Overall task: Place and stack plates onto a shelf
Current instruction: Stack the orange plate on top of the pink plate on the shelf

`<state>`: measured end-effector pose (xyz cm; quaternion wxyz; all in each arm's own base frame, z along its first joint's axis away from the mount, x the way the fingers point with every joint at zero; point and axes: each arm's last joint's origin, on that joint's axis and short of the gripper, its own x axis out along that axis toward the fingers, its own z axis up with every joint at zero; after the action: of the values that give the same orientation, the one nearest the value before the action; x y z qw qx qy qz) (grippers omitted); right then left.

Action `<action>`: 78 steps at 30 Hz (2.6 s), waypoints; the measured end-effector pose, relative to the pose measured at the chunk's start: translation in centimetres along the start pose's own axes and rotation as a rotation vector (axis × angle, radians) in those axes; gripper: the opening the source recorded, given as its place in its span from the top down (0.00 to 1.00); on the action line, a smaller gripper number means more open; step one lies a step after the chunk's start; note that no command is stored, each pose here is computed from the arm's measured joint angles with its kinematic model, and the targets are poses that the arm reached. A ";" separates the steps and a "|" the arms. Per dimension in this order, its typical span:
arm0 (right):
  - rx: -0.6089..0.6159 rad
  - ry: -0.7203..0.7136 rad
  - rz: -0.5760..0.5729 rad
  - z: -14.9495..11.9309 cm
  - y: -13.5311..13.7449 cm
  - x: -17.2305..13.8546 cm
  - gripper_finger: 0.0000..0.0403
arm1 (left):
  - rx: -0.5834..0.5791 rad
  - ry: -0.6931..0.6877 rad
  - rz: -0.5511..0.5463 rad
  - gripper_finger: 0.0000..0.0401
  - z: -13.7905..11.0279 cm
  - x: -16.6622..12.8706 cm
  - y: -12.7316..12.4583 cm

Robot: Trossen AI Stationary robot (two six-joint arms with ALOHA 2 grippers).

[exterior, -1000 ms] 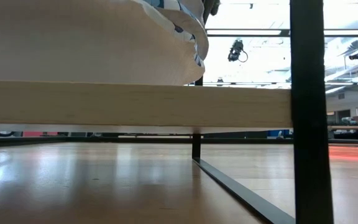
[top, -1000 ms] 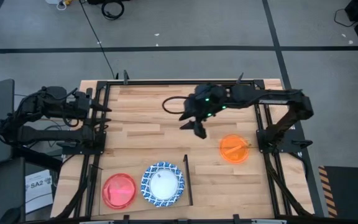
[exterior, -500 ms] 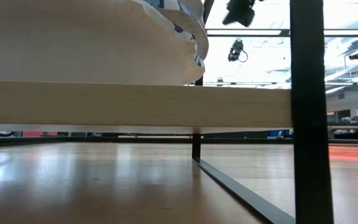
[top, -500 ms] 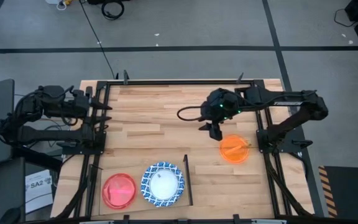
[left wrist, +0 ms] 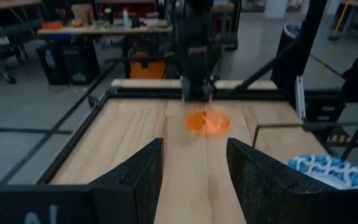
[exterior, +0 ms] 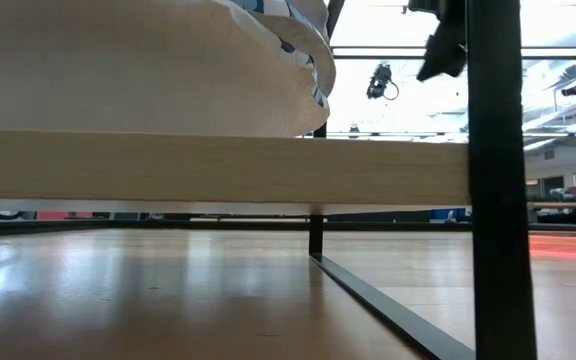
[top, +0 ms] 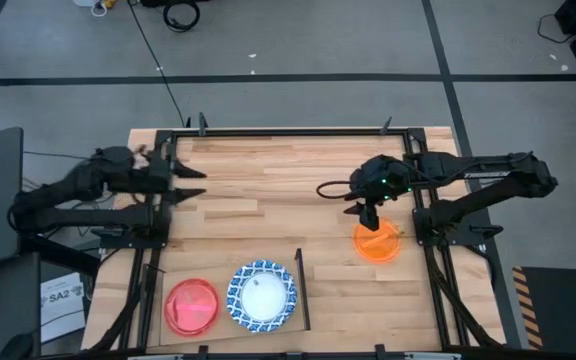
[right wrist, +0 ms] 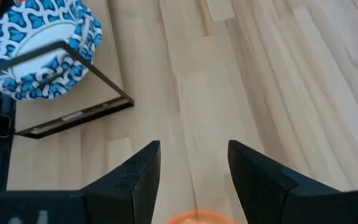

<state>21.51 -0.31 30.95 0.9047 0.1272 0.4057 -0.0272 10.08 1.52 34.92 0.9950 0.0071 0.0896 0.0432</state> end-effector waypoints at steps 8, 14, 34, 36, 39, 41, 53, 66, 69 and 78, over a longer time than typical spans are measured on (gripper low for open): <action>0.034 0.019 -0.006 -3.5 -0.8 -0.1 0.52 | -0.068 0.084 -0.001 0.54 -4.6 2.7 0.1; 0.054 0.080 -0.022 -5.8 -1.5 0.9 0.52 | -0.088 0.102 0.000 0.54 -5.9 3.3 0.1; 0.174 0.324 -0.281 -11.6 -4.9 5.8 0.52 | -0.081 0.039 0.000 0.54 -5.3 3.4 0.1; 0.195 0.338 -0.299 -11.6 -5.3 6.0 0.52 | -0.081 0.039 0.000 0.54 -5.3 3.4 0.1; 0.228 0.365 -0.325 -11.7 -6.1 6.5 0.52 | -0.080 0.039 0.000 0.54 -5.3 3.4 0.1; 0.248 0.389 -0.332 -11.7 -6.5 6.8 0.52 | -0.080 0.039 0.000 0.54 -5.3 3.4 0.1; 0.310 0.520 -0.270 -12.2 -8.1 8.7 0.52 | -0.079 0.039 0.000 0.54 -5.3 3.4 0.1; 0.317 0.604 -0.253 -12.7 -8.3 10.1 0.55 | -0.080 0.039 0.000 0.54 -5.3 3.4 0.1; 0.316 0.605 -0.256 -12.7 -8.3 10.1 0.60 | -0.080 0.039 0.000 0.54 -5.3 3.4 0.1; 0.318 0.607 -0.253 -12.8 -8.3 10.1 0.75 | -0.081 0.039 0.000 0.54 -5.3 3.4 0.1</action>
<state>17.72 -4.59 13.58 0.7015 0.2174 0.6590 -0.1625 12.44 1.93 29.13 0.9926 -0.0338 0.1072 0.0467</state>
